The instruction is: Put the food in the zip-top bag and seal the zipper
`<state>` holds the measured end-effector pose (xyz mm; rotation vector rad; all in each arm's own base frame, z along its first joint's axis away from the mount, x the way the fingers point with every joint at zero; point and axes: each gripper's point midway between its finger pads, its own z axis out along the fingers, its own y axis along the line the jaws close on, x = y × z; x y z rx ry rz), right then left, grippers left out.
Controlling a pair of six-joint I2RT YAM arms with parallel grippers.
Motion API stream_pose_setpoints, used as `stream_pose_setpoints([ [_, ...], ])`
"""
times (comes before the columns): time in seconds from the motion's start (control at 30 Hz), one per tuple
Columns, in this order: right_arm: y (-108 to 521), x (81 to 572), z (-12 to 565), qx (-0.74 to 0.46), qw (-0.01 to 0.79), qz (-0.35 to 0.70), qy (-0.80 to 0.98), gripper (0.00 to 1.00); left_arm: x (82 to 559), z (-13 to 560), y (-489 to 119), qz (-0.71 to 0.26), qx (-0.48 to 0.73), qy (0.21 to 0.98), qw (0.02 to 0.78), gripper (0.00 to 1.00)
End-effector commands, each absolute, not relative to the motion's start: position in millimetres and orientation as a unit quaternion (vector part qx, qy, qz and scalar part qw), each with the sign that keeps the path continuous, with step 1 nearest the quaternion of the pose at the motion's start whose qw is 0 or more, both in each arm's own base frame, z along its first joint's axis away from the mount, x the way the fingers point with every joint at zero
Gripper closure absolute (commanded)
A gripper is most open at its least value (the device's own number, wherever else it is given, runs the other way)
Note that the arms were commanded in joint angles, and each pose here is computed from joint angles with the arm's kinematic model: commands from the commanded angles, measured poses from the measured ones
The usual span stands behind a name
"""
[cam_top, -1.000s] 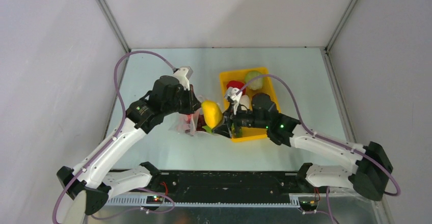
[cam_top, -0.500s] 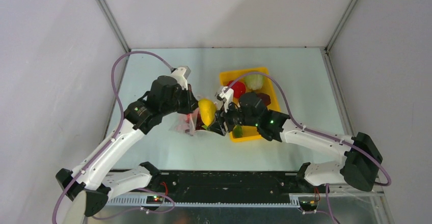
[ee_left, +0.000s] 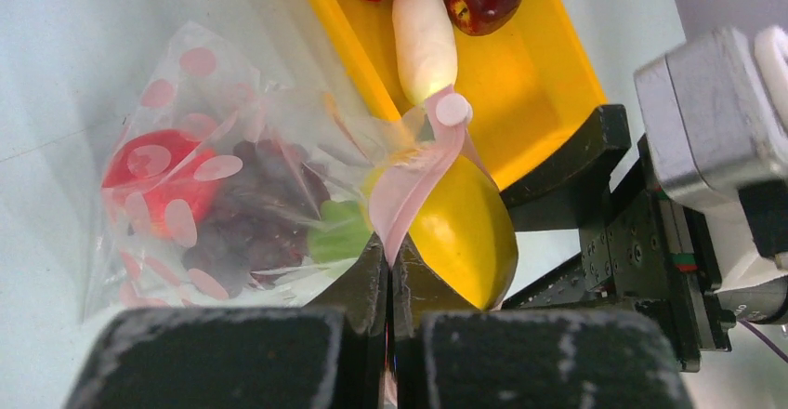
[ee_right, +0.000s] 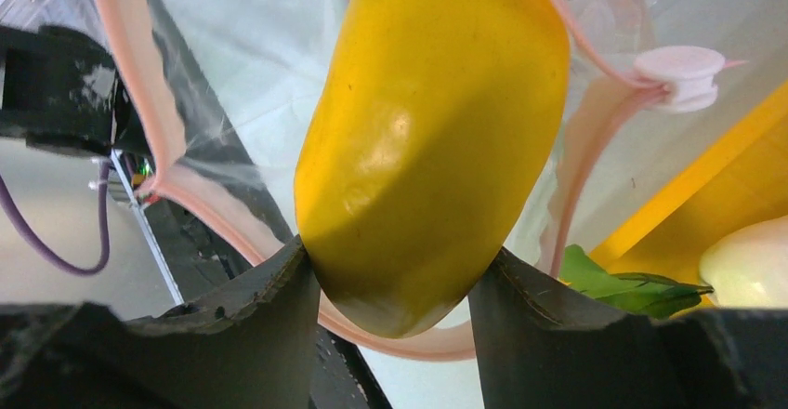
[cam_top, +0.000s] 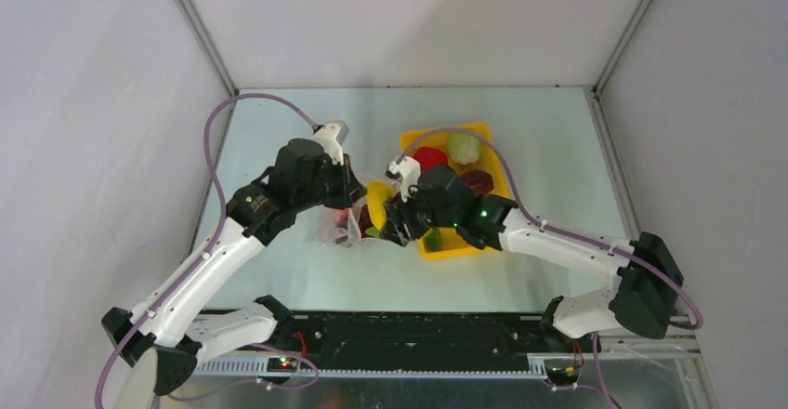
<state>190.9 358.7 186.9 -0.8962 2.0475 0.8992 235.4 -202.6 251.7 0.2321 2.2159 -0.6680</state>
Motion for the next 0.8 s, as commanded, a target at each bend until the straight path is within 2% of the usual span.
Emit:
stream_pose_setpoints([
  [0.0,363,204,195,-0.315,0.340,0.308,0.831,0.51,236,264,-208,-0.283,0.103,0.858,0.417,1.00],
  [0.13,362,216,191,-0.282,0.309,0.257,0.871,0.50,236,265,-208,-0.284,0.104,0.857,0.417,1.00],
  [0.33,373,217,193,-0.271,0.292,0.257,0.881,0.39,236,266,-208,-0.284,0.103,0.856,0.419,1.00],
  [0.47,373,216,202,-0.272,0.302,0.262,0.875,0.26,237,265,-206,-0.281,0.099,0.857,0.420,1.00],
  [0.63,368,223,225,-0.280,0.348,0.264,0.855,0.04,242,265,-196,-0.260,0.073,0.860,0.434,1.00],
  [0.77,365,224,256,-0.284,0.388,0.286,0.829,0.01,247,266,-185,-0.237,0.051,0.861,0.447,1.00],
])
